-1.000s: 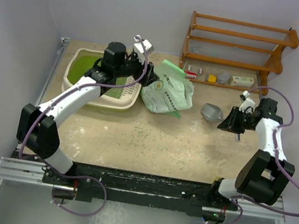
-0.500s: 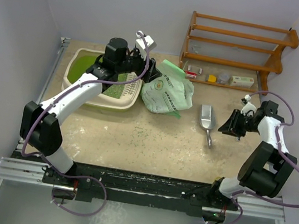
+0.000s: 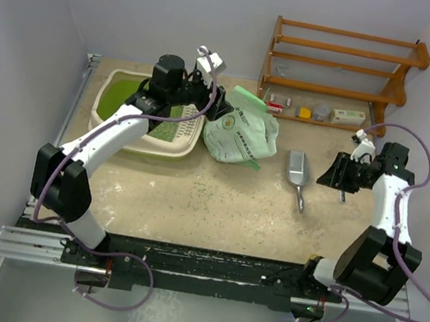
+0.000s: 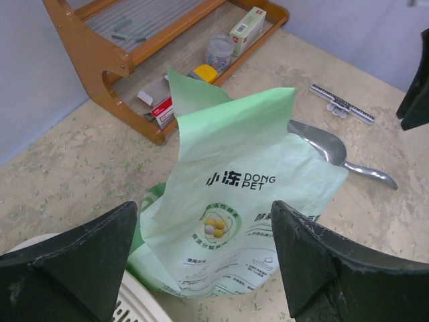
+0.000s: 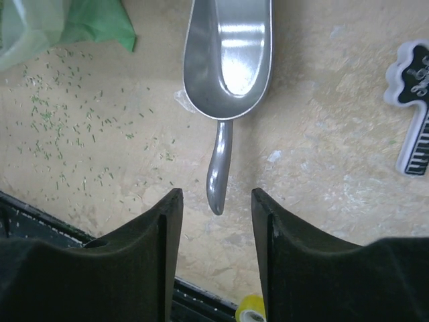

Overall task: Fill the litter box with clean litter
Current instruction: Place the spatula at the center of the board.

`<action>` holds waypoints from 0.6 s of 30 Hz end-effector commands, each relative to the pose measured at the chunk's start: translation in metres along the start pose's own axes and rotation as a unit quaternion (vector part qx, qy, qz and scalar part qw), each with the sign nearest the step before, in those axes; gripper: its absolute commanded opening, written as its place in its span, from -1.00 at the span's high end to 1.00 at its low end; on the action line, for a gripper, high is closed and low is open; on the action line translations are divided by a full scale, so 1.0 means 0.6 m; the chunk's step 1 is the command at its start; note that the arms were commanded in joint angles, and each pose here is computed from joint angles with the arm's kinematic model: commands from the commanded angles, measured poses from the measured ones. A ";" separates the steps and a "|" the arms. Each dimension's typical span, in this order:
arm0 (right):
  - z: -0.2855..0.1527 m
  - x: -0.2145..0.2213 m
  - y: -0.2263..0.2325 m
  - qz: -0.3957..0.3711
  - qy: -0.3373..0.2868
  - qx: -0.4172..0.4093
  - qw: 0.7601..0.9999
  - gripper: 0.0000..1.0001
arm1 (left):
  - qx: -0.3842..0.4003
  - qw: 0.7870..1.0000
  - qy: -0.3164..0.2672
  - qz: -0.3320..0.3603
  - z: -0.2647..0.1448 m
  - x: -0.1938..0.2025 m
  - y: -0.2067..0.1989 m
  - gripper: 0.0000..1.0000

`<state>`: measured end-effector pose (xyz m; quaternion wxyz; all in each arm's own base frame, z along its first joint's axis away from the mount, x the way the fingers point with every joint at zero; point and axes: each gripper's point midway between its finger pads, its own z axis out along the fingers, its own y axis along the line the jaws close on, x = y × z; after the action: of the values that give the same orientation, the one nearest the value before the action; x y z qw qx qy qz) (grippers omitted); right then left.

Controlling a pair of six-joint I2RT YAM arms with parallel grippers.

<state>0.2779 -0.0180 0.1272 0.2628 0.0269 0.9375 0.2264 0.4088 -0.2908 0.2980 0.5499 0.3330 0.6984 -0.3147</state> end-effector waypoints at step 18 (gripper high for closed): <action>-0.059 -0.062 0.091 -0.082 -0.033 -0.087 0.992 -0.27 | 0.068 0.996 -0.057 0.024 0.074 -0.030 0.014 -0.74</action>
<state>0.2872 0.0019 0.1948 0.3294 -0.0637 0.9032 0.2678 0.4377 -0.3092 0.2607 0.5337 0.3550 0.6915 -0.3332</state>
